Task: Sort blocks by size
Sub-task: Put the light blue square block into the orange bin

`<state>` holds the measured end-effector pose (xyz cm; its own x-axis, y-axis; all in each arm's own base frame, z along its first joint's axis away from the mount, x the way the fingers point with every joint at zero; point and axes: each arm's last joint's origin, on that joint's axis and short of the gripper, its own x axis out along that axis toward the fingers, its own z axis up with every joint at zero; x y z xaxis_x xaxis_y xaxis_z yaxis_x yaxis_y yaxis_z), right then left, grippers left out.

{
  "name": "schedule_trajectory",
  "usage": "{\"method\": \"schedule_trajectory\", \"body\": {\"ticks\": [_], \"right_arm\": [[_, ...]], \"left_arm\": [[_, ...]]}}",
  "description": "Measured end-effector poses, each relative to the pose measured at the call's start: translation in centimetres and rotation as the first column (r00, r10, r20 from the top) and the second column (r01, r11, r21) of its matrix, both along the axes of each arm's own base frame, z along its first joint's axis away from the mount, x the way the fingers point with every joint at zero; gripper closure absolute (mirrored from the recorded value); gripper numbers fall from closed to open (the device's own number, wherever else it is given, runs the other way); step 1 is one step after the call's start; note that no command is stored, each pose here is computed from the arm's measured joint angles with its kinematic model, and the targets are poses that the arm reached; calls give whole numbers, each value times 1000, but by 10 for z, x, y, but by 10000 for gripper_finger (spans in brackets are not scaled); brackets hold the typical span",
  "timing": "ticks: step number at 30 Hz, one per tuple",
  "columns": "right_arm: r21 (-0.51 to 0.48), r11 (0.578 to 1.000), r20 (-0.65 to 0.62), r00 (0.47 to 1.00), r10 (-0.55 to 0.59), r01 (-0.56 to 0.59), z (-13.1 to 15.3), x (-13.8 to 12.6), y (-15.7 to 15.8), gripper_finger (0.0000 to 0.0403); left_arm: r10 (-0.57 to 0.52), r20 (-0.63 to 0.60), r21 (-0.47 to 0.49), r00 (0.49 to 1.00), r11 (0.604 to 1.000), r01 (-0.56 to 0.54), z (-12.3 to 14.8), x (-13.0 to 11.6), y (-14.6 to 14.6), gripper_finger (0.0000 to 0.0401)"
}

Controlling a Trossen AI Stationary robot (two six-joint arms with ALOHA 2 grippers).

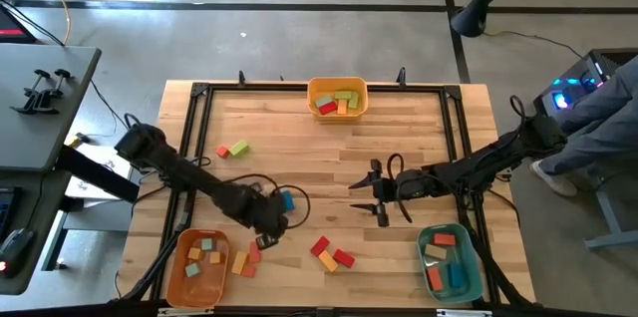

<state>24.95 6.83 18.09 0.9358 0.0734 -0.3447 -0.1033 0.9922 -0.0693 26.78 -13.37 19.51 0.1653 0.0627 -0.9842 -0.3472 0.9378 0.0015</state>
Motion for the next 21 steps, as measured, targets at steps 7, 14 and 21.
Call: {"method": "schedule_trajectory", "body": {"ticks": [7,14,21], "right_arm": [[-3,1000,-16,1000,1,-1,-4,1,1,175],[8,999,24,999,38,-38,-8,6,8,175],[-8,990,104,984,144,-144,-3,9,14,175]], "left_arm": [[118,-283,-37,952,990,-134,51,-33,-33,304],[219,-448,-105,867,950,-294,56,-77,-83,289],[312,-396,-116,864,916,-384,54,-103,-117,290]]}}
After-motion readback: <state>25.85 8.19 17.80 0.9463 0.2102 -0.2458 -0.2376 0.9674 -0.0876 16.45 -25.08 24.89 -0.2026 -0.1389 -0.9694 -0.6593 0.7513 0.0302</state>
